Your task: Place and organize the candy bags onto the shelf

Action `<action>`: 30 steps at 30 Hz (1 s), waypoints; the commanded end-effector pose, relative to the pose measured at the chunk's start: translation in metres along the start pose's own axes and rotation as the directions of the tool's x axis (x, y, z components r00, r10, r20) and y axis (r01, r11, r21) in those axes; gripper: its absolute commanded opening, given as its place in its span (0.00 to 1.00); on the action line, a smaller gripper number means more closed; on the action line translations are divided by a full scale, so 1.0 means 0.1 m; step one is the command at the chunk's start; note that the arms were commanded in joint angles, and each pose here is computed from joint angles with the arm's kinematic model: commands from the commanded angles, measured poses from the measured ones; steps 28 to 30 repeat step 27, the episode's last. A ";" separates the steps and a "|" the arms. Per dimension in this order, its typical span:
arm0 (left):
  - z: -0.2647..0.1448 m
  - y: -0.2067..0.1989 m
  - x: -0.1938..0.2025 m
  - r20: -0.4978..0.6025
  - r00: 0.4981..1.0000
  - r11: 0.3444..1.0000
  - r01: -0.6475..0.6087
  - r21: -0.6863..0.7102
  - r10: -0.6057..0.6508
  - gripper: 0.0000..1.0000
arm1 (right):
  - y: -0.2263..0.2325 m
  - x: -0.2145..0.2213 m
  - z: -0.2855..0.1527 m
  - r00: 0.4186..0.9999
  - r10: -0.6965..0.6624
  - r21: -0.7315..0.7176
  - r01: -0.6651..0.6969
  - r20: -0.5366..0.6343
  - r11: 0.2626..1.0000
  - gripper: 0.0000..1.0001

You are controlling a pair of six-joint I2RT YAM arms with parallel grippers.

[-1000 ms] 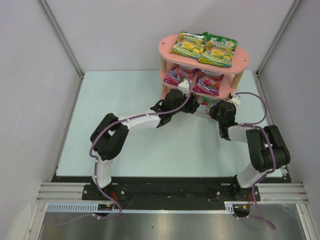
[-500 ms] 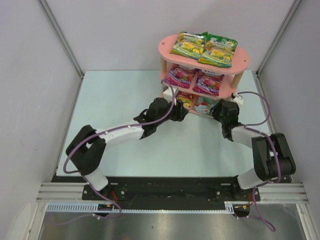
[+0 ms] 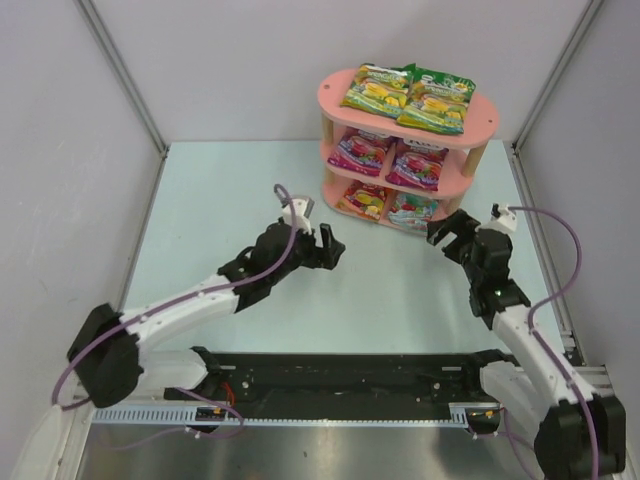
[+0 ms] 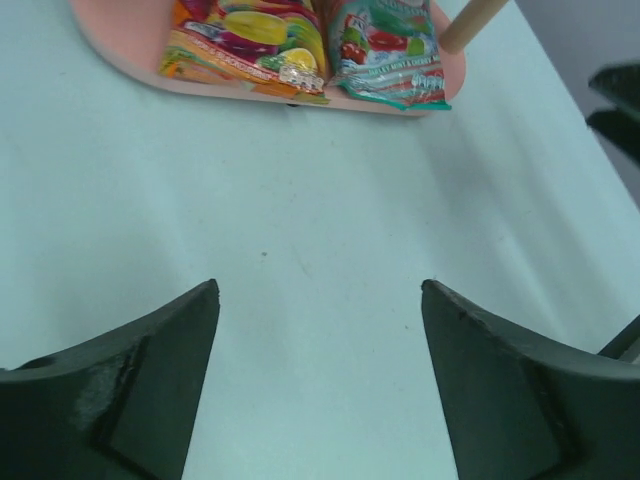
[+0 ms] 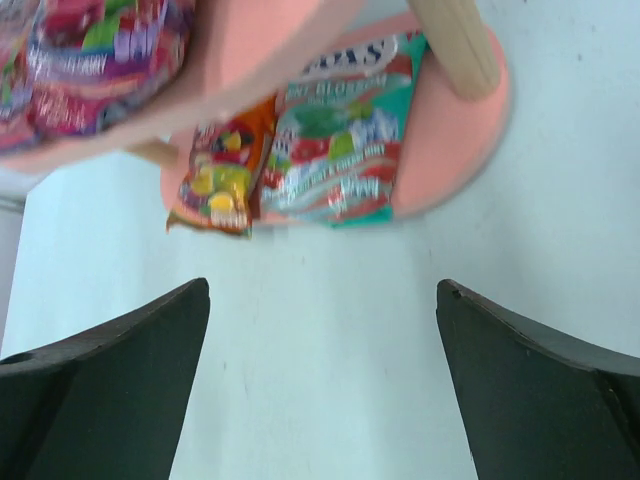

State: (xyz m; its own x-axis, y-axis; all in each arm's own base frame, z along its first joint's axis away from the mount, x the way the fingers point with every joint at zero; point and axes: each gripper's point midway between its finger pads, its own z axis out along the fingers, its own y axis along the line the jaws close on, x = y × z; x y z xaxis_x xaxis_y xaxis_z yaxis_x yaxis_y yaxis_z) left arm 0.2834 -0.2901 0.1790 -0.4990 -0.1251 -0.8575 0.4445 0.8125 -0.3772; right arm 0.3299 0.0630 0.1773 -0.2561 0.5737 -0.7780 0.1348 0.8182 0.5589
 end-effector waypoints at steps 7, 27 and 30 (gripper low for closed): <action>-0.91 0.57 0.19 0.054 0.995 0.979 0.095 -0.182 -0.087 1.00 | -0.13 0.18 -0.86 0.997 -0.049 -0.057 0.046 -0.060 0.997 1.00; -1.58 1.08 0.47 0.165 0.968 0.928 0.230 -0.293 -0.188 1.00 | -0.17 0.28 -0.99 0.995 -0.034 -0.054 0.029 -0.096 0.998 1.00; -1.58 1.08 0.47 0.165 0.968 0.928 0.230 -0.293 -0.188 1.00 | -0.17 0.28 -0.99 0.995 -0.034 -0.054 0.029 -0.096 0.998 1.00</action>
